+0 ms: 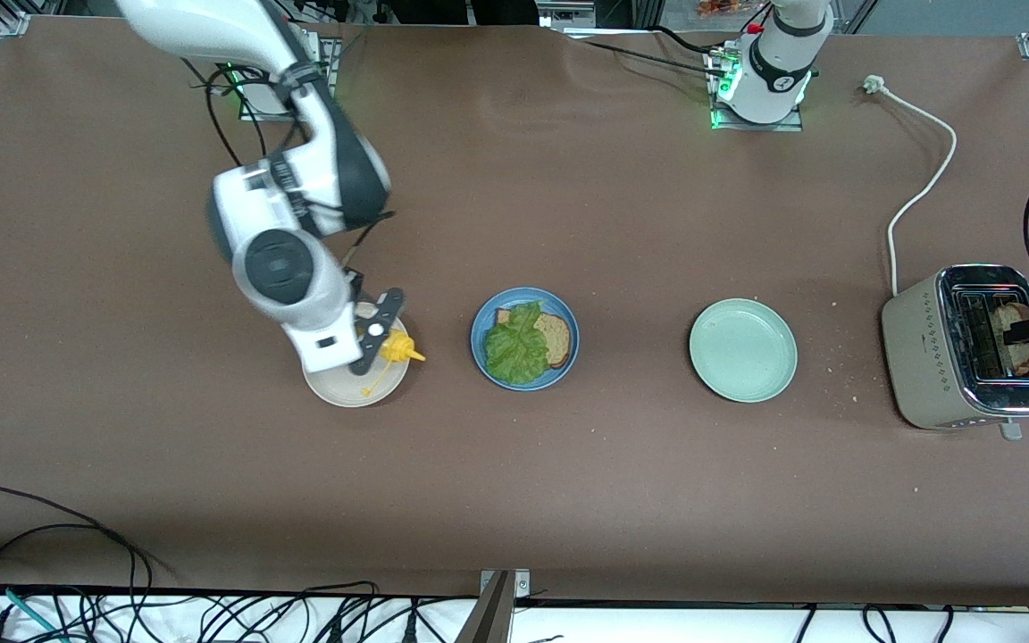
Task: Make sandwich in blue plate with both arms
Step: 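Carry the bottle back beside the white plate while the left gripper reaches the toaster, then lift the bread slice out of the toaster with the left gripper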
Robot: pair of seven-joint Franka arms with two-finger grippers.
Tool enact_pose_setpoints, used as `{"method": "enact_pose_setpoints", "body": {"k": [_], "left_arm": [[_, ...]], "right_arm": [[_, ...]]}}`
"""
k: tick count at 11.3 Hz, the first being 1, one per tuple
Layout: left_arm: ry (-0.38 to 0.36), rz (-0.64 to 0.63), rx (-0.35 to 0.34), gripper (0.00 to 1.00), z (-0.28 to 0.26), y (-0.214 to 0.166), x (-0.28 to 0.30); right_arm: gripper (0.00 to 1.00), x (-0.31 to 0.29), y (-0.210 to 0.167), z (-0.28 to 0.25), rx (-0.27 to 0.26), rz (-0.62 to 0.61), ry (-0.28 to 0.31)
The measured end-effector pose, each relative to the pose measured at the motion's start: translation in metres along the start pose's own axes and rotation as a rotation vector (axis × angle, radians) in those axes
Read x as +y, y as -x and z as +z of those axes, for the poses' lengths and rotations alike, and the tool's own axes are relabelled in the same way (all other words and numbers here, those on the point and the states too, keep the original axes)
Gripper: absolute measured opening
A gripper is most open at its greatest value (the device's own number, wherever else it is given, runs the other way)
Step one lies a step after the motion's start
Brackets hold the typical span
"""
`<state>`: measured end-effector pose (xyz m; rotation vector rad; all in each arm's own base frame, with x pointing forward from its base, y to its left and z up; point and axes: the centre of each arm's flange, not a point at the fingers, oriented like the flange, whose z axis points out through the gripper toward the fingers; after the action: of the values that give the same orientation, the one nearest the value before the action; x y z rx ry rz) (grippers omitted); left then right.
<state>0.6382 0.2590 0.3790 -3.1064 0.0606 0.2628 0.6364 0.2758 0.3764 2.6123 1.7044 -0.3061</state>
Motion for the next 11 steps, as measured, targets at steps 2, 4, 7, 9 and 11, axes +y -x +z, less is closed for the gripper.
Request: {"method": "enact_pose_setpoints", "body": {"k": [2,4,7,9,11], "left_arm": [[0.010,0.003,-0.023,0.44,0.011,0.000,0.002],[-0.001,0.004,-0.032,0.19,0.012,0.002,0.000],[-0.025,-0.006,-0.021,0.13,-0.005,0.007,-0.007],[-0.028,-0.019,-0.028,0.12,-0.041,0.020,-0.008],[-0.023,-0.012,-0.047,0.09,-0.091,0.035,0.007]], "right_arm": [[0.34,0.046,0.048,-0.002,0.120,-0.059,-0.094],[0.34,0.081,0.094,0.004,0.187,-0.131,-0.147],[0.34,0.119,0.151,0.024,0.322,-0.234,-0.215],[0.34,0.143,0.182,0.055,0.437,-0.284,-0.261],[0.34,0.162,0.206,0.099,0.582,-0.329,-0.321]]}}
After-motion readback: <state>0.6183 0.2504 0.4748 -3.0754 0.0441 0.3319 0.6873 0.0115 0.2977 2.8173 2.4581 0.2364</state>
